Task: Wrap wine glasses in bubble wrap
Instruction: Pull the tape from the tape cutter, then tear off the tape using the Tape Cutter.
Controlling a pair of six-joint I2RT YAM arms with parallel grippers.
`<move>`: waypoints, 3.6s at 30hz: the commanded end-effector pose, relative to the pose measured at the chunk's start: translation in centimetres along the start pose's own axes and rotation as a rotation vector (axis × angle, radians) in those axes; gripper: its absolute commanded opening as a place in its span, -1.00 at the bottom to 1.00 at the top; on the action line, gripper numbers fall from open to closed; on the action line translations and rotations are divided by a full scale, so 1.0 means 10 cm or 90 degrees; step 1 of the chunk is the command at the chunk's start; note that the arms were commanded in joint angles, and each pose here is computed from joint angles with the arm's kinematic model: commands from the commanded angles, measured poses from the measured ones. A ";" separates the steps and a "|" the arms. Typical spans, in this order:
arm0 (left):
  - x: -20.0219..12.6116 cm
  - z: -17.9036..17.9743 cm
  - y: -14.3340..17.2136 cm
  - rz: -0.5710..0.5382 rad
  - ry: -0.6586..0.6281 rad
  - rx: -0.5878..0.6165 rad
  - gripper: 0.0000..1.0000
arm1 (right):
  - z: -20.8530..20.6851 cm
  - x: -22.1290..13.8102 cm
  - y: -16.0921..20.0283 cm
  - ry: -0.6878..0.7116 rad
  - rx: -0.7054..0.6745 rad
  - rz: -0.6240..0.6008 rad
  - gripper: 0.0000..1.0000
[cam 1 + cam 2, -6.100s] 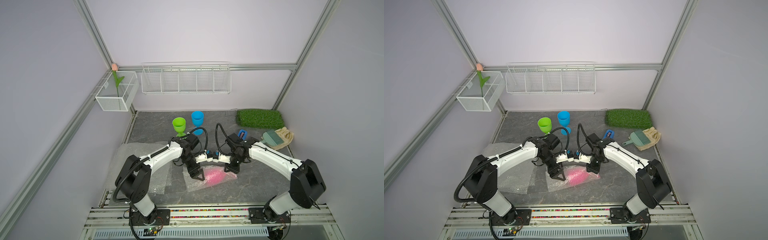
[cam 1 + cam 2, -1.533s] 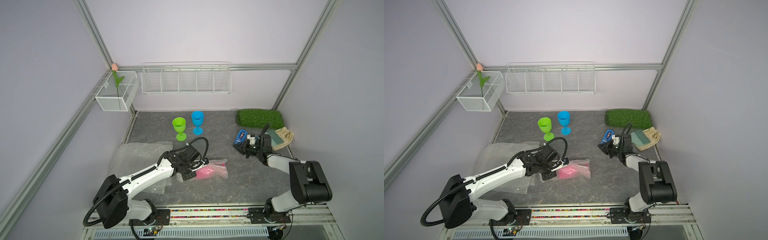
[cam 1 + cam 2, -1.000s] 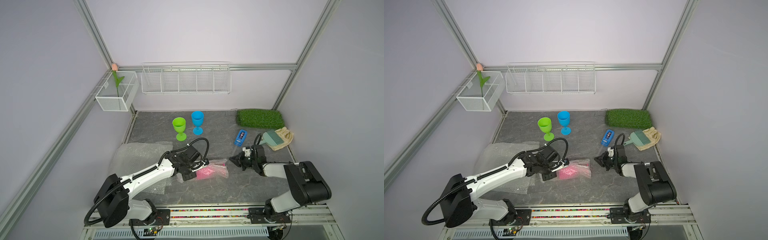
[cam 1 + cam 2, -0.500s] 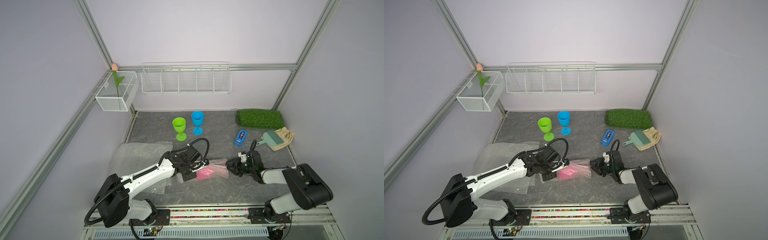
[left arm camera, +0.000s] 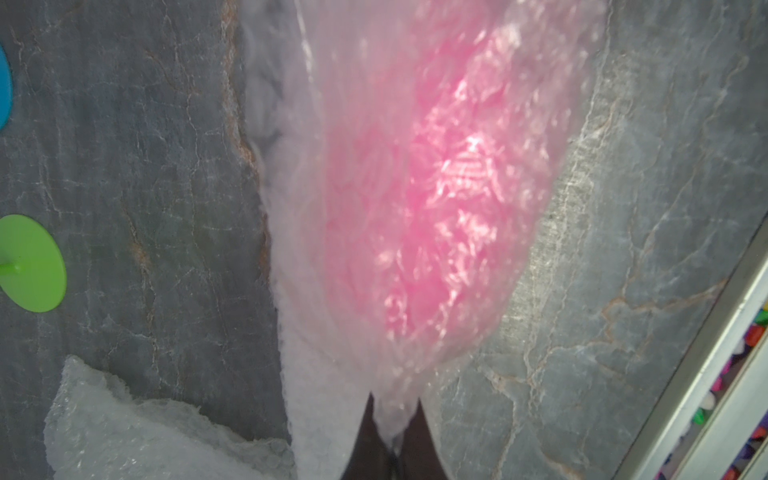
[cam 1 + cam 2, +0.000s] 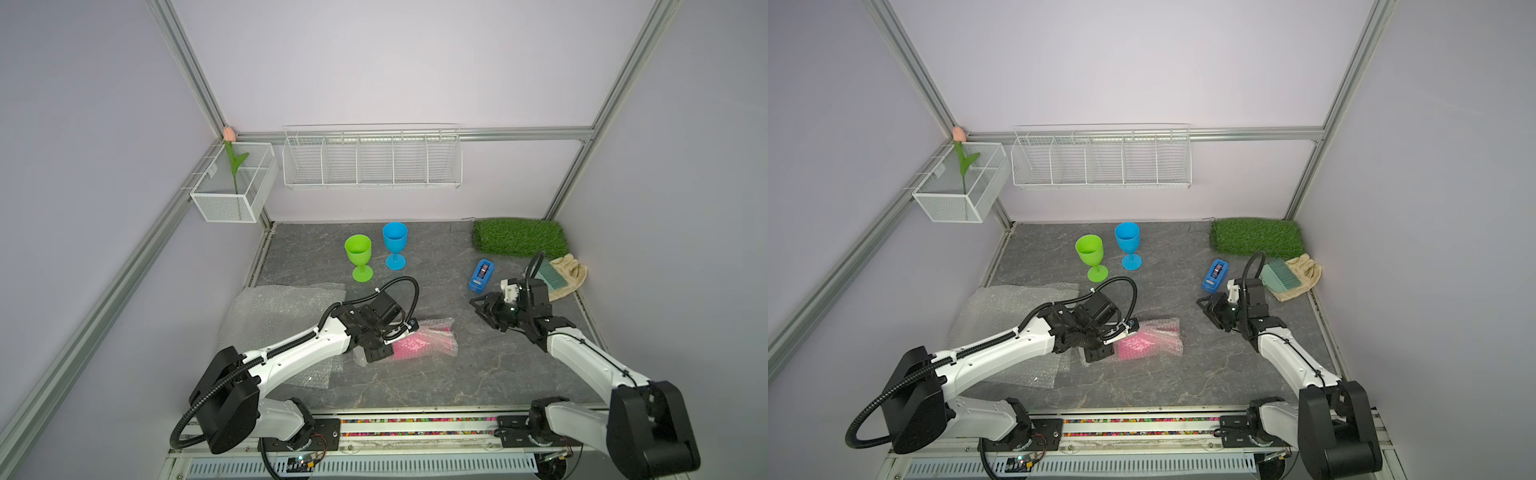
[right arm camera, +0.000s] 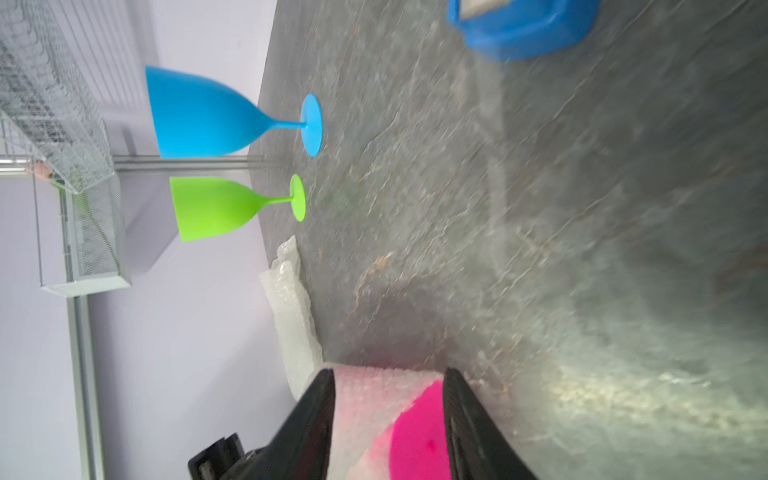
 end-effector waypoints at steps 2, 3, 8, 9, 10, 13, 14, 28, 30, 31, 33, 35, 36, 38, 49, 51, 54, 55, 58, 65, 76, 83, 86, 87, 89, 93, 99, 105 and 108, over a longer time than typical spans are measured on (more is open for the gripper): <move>0.01 -0.06 0.02 0.004 0.019 0.010 -1.00 | 0.03 0.09 -0.31 -0.034 -0.065 -0.037 -0.08; 0.00 -0.06 0.02 0.002 0.017 0.009 -1.00 | 0.01 0.12 -0.39 -0.040 -0.066 -0.052 -0.08; 0.00 -0.06 0.03 -0.001 0.016 0.009 -1.00 | -0.09 0.29 -0.69 -0.074 -0.041 -0.082 -0.01; 0.00 -0.06 0.03 -0.001 0.017 0.009 -1.00 | -0.11 0.33 -0.73 -0.081 -0.036 -0.086 0.00; 0.00 -0.06 0.03 -0.002 0.017 0.009 -1.00 | -0.12 0.37 -0.77 -0.089 -0.036 -0.088 0.00; 0.02 -0.07 0.03 0.002 0.020 0.011 -1.00 | -0.15 0.49 -0.86 -0.107 -0.023 -0.089 0.00; 0.03 -0.07 0.03 0.005 0.020 0.010 -1.00 | -0.16 0.52 -0.89 -0.111 -0.016 -0.091 -0.01; 0.02 -0.06 0.04 0.007 0.018 0.008 -1.00 | -0.38 0.79 -0.96 -0.144 0.041 -0.090 -0.37; 0.02 -0.07 0.04 0.006 0.019 0.008 -1.00 | -0.41 0.81 -0.95 -0.140 0.045 -0.089 -0.45; 0.02 -0.07 0.04 0.007 0.020 0.008 -1.00 | -0.42 0.81 -0.95 -0.137 0.047 -0.091 -0.49; 0.02 -0.07 0.04 0.006 0.019 0.008 -1.00 | -0.45 0.81 -0.94 -0.133 0.050 -0.092 -0.65; 0.02 -0.07 0.04 0.007 0.020 0.008 -1.00 | -0.48 0.82 -0.93 -0.123 0.057 -0.088 -0.85; 0.02 -0.07 0.04 0.007 0.020 0.008 -1.00 | -0.50 0.82 -0.91 -0.118 0.060 -0.085 -0.86; 0.02 -0.07 0.04 0.007 0.020 0.008 -1.00 | -0.55 0.83 -0.89 -0.104 0.067 -0.077 -0.86; 0.02 -0.08 0.05 0.007 0.022 0.008 -1.00 | -0.98 0.89 -0.61 0.010 0.127 -0.028 -0.86; 0.02 -0.08 0.06 0.008 0.021 0.008 -1.00 | -1.01 0.89 -0.58 0.019 0.131 -0.026 -0.86; 0.02 -0.08 0.06 0.009 0.019 0.008 -1.00 | -1.02 0.89 -0.59 0.031 0.136 -0.027 -0.86; 0.02 -0.08 0.06 0.009 0.018 0.010 -1.00 | -1.01 0.90 -0.59 0.035 0.136 -0.024 -0.86; 0.02 -0.08 0.05 0.007 0.019 0.010 -1.00 | -1.02 0.90 -0.58 0.052 0.149 -0.018 -0.86; 0.01 -0.08 0.05 0.006 0.018 0.010 -1.00 | -1.04 0.89 -0.55 0.078 0.172 -0.023 -0.86; -0.03 -0.08 0.06 -0.005 0.012 0.010 -1.00 | -1.20 0.94 -0.43 0.122 0.217 -0.014 -0.86; -0.04 -0.08 0.06 -0.008 0.010 0.010 -1.00 | -1.29 0.90 -0.31 0.169 0.241 -0.018 -0.86; -0.03 -0.08 0.06 -0.006 0.011 0.010 -1.00 | -1.21 0.88 -0.35 0.151 0.220 -0.037 -0.86; -0.03 -0.08 0.06 -0.006 0.012 0.010 -1.00 | -1.13 0.89 -0.40 0.129 0.198 -0.041 -0.86; -0.03 -0.08 0.06 -0.005 0.011 0.013 -1.00 | -0.96 0.87 -0.49 0.095 0.165 -0.052 -0.86; -0.04 -0.07 0.05 -0.005 0.009 0.018 -1.00 | -0.62 0.77 -0.62 0.056 0.092 -0.062 -0.86; -0.05 -0.06 0.05 -0.007 0.005 0.015 -1.00 | -0.18 0.58 -0.63 0.025 -0.005 -0.054 -0.86; -0.09 -0.06 0.04 -0.017 0.002 0.016 -1.00 | 0.30 0.26 -0.54 0.019 -0.132 -0.058 -0.86; -0.10 -0.05 0.03 -0.022 -0.001 0.015 -1.00 | 0.51 0.06 -0.49 0.021 -0.189 -0.067 -0.86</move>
Point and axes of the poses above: each gripper's point midway between its finger pads, its own x axis out along the fingers, its own z axis along the line the jaws close on, y = z × x, the point moved 6 cm from there along -x, back along the fingers, and after that the axes turned 1 degree about -x, right-handed, at the moved point
